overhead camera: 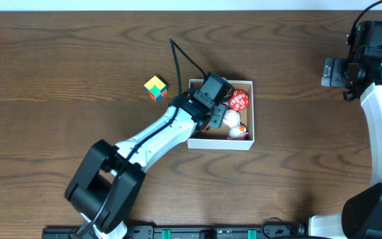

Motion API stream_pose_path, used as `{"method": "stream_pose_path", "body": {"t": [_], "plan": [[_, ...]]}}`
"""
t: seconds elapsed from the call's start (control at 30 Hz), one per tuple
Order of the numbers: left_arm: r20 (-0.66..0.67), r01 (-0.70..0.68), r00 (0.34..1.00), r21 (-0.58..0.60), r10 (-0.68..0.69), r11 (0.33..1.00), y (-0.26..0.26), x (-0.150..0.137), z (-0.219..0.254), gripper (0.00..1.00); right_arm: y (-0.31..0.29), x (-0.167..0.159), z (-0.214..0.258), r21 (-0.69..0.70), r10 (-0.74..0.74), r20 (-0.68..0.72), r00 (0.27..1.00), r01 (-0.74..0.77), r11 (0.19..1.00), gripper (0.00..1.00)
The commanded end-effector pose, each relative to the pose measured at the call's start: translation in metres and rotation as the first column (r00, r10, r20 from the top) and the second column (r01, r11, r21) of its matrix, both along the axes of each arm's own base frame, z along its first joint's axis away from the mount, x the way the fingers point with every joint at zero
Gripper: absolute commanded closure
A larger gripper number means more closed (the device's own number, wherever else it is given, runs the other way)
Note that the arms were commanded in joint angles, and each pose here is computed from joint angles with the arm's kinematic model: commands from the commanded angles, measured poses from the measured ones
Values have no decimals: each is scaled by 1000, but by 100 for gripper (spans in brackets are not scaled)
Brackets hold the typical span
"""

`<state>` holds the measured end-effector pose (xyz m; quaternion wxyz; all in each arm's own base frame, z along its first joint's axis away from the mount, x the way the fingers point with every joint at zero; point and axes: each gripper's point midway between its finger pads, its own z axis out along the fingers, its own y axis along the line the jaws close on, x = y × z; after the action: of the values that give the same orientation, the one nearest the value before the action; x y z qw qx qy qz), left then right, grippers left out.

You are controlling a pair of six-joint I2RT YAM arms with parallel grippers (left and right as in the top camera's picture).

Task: Pack container
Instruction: 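Lower the truck into the box beside the ball and release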

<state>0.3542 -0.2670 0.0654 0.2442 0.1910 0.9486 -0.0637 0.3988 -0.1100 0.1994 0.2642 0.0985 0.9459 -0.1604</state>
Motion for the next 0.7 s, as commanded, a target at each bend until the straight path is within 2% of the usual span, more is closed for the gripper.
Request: {"method": "stream_pose_path", "body": {"t": [0.0, 0.1, 0.23, 0.3, 0.67], "plan": [[7, 24, 1000, 39, -24, 999, 4, 4, -3, 36, -3, 1, 5, 3, -20, 18, 1000, 20, 1000, 1], [6, 24, 1000, 39, -24, 999, 4, 4, -4, 39, -3, 1, 5, 3, -20, 18, 1000, 20, 1000, 1], [0, 29, 1000, 31, -29, 999, 3, 2, -2, 56, -3, 1, 5, 3, -20, 18, 1000, 20, 1000, 1], [0, 30, 1000, 30, -30, 999, 3, 2, -1, 62, -3, 1, 5, 3, -20, 18, 1000, 20, 1000, 1], [28, 3, 1000, -15, -2, 1000, 7, -3, 31, 61, -3, 1, 5, 3, -20, 18, 1000, 20, 1000, 1]]}}
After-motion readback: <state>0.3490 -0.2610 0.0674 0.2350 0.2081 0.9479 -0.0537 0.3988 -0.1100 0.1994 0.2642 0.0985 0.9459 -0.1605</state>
